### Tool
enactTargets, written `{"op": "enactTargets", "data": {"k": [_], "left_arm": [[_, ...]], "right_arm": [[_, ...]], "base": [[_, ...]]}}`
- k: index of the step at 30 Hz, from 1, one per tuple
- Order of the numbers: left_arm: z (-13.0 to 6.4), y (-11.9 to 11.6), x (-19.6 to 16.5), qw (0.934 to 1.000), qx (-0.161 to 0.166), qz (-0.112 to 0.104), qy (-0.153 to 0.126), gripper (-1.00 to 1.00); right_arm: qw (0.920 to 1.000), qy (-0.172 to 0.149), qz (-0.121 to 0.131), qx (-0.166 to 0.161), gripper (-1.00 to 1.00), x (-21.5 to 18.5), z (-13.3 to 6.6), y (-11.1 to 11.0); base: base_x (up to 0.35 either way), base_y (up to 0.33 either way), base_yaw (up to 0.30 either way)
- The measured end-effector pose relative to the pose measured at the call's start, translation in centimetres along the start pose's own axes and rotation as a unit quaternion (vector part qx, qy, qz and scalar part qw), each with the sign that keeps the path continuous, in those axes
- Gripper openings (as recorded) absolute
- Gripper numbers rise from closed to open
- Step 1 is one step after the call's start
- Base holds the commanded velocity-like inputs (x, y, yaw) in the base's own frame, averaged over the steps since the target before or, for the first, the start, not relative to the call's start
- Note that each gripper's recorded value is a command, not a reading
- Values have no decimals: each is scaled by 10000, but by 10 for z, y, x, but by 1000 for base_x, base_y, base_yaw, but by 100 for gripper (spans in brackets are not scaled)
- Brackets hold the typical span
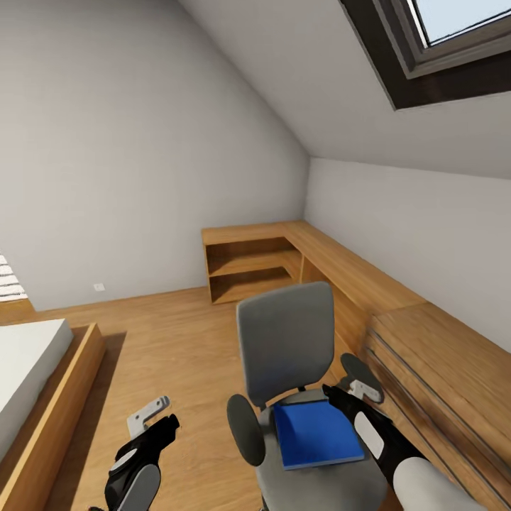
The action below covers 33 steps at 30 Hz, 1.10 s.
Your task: In the bedroom, organize the workspace by keeping the computer under the desk, ensuring the monitor is on the desk, placing the keyboard on the desk next to the monitor, placing the mouse on the desk next to the keyboard, moving the folder from the swivel chair onto the desk next to the mouse, stacking the notebook on top of the folder with the pen on top of the notebook, and positioning the swivel chair next to the desk.
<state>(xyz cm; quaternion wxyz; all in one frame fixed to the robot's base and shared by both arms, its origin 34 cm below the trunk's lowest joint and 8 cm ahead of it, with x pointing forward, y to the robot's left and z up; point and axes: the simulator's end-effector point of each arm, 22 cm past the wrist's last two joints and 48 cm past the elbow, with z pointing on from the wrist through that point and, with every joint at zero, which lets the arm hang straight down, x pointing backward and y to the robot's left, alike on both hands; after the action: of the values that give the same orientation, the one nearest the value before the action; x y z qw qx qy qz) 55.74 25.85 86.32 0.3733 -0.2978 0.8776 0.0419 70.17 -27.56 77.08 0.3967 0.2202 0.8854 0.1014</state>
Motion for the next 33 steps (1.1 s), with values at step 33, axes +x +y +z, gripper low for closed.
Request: {"op": "enactTargets", "data": {"k": [33], "left_arm": [[24,0,-11,9982,375,-467,-90,100]], "right_arm": [[9998,2,-31,173,100,1,26,-22]], "base": [[25,6,0]]}}
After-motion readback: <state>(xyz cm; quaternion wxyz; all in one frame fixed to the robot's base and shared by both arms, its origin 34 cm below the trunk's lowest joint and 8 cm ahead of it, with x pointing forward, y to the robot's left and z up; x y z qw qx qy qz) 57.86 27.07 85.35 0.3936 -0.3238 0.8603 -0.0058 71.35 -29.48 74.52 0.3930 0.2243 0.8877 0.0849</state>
